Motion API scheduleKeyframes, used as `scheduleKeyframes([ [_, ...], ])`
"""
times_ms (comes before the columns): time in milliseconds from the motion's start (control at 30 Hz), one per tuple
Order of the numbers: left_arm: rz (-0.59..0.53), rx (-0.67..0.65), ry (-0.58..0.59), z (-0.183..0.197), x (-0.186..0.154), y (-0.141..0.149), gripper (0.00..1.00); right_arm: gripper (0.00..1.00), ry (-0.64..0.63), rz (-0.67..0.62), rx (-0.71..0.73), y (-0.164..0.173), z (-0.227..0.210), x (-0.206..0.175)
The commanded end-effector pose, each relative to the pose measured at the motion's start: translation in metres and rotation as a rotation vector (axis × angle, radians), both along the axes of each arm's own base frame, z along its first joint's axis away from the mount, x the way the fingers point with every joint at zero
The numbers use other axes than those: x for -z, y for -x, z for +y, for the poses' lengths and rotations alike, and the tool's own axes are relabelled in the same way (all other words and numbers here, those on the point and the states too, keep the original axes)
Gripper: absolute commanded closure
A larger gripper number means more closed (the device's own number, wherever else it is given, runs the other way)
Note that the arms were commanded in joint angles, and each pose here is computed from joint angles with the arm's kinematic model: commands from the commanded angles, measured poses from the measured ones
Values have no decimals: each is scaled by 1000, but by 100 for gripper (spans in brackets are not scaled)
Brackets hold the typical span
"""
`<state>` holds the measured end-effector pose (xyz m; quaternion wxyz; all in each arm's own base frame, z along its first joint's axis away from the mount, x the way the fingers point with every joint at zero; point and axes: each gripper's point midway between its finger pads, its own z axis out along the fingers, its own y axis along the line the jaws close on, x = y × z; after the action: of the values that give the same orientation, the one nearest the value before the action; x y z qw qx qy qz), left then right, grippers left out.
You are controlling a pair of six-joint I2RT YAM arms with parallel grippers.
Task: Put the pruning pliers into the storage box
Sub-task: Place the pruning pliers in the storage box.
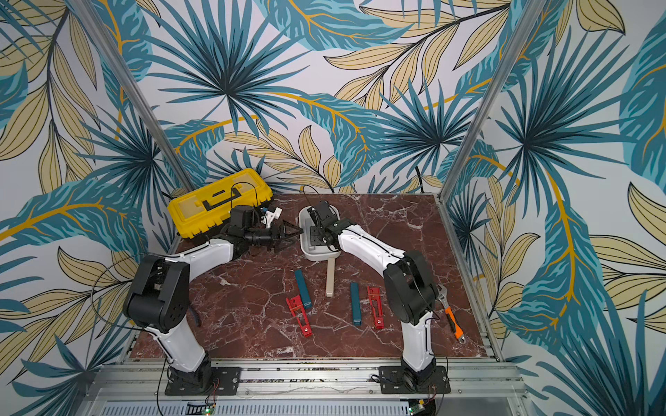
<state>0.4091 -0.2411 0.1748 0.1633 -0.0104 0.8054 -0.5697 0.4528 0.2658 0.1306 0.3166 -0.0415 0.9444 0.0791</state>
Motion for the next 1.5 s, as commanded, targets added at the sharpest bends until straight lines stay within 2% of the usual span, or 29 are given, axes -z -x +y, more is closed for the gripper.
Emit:
scheduleKeyframes([
  [0, -9, 7, 4, 1, -3, -7, 0, 100, 2, 25, -27, -9, 3, 6],
  [433, -3, -15, 1, 9, 0, -19, 0, 100, 21, 67, -43, -44, 6, 35],
  [933, -4, -30, -1, 12, 4, -23, 0, 100, 35, 137, -57, -51, 4, 78],
  [1467, -6, -28, 16, 13, 5, -21, 0, 100, 19, 182, -52, -51, 10, 93],
])
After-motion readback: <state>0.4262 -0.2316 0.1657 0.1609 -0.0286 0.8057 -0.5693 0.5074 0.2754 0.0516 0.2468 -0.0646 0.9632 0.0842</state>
